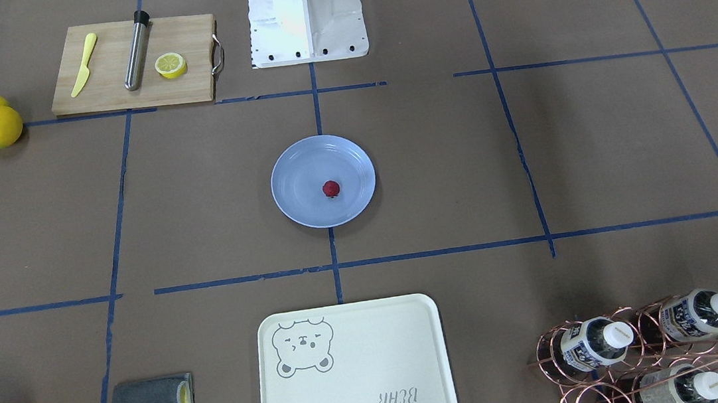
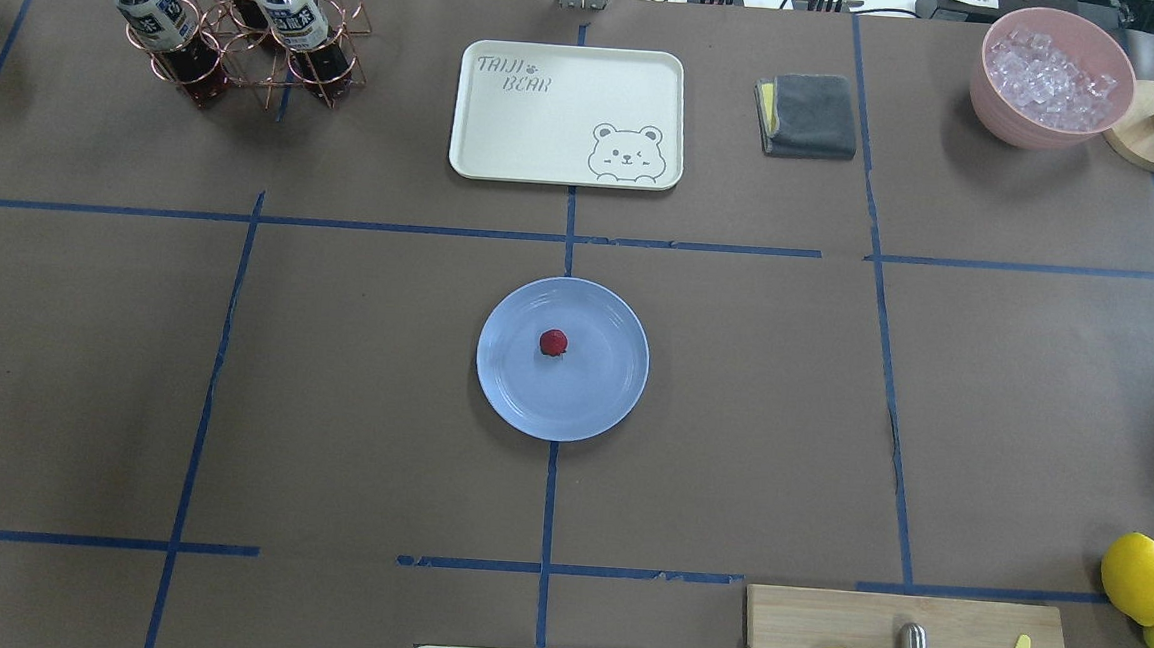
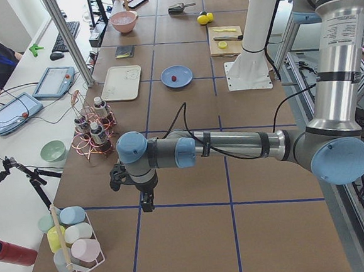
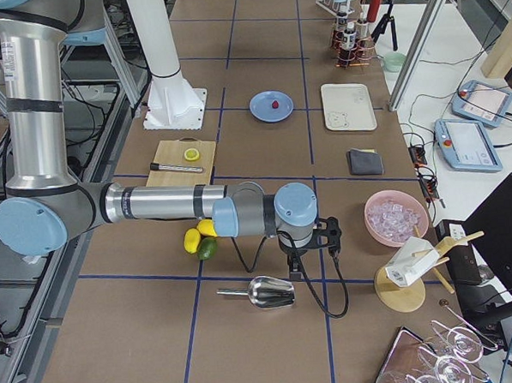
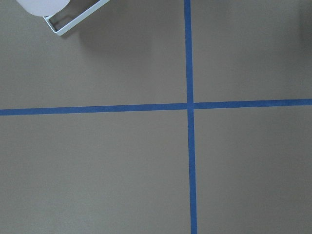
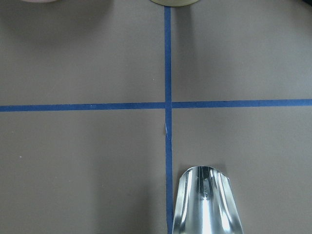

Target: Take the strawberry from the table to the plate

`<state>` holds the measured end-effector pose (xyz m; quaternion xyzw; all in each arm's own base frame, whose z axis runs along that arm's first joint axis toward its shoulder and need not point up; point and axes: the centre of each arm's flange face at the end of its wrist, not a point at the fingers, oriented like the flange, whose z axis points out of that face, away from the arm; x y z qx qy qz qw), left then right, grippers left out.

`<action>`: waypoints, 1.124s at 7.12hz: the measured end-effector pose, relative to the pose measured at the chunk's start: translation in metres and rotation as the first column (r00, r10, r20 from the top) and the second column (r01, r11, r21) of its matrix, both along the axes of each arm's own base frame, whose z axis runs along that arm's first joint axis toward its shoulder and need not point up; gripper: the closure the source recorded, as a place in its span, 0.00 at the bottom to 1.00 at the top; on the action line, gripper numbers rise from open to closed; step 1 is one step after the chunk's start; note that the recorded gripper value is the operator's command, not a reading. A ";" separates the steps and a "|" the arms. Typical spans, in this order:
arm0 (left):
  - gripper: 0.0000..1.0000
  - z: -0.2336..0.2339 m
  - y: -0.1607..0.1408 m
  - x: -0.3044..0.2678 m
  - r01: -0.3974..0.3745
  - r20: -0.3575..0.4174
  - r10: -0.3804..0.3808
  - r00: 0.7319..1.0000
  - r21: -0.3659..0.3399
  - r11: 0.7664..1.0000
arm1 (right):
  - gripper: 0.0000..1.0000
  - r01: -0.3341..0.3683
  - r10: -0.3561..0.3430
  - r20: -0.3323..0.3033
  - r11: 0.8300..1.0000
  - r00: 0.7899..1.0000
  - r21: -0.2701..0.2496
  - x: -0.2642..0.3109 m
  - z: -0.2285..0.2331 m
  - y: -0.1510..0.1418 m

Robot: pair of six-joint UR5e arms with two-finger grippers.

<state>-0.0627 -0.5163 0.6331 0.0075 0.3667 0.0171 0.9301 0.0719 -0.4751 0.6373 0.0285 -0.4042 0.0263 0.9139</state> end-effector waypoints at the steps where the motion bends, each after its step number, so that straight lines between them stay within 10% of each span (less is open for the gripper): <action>1: 0.00 0.000 0.000 0.000 0.000 0.000 0.000 1.000 0.001 1.000 | 0.00 0.000 0.000 0.000 1.000 1.000 0.000 0.000 0.000 0.000; 8: 0.00 -0.001 -0.001 0.000 -0.003 -0.004 0.003 1.000 0.006 1.000 | 0.00 0.000 0.000 0.000 1.000 1.000 0.008 0.000 -0.004 -0.002</action>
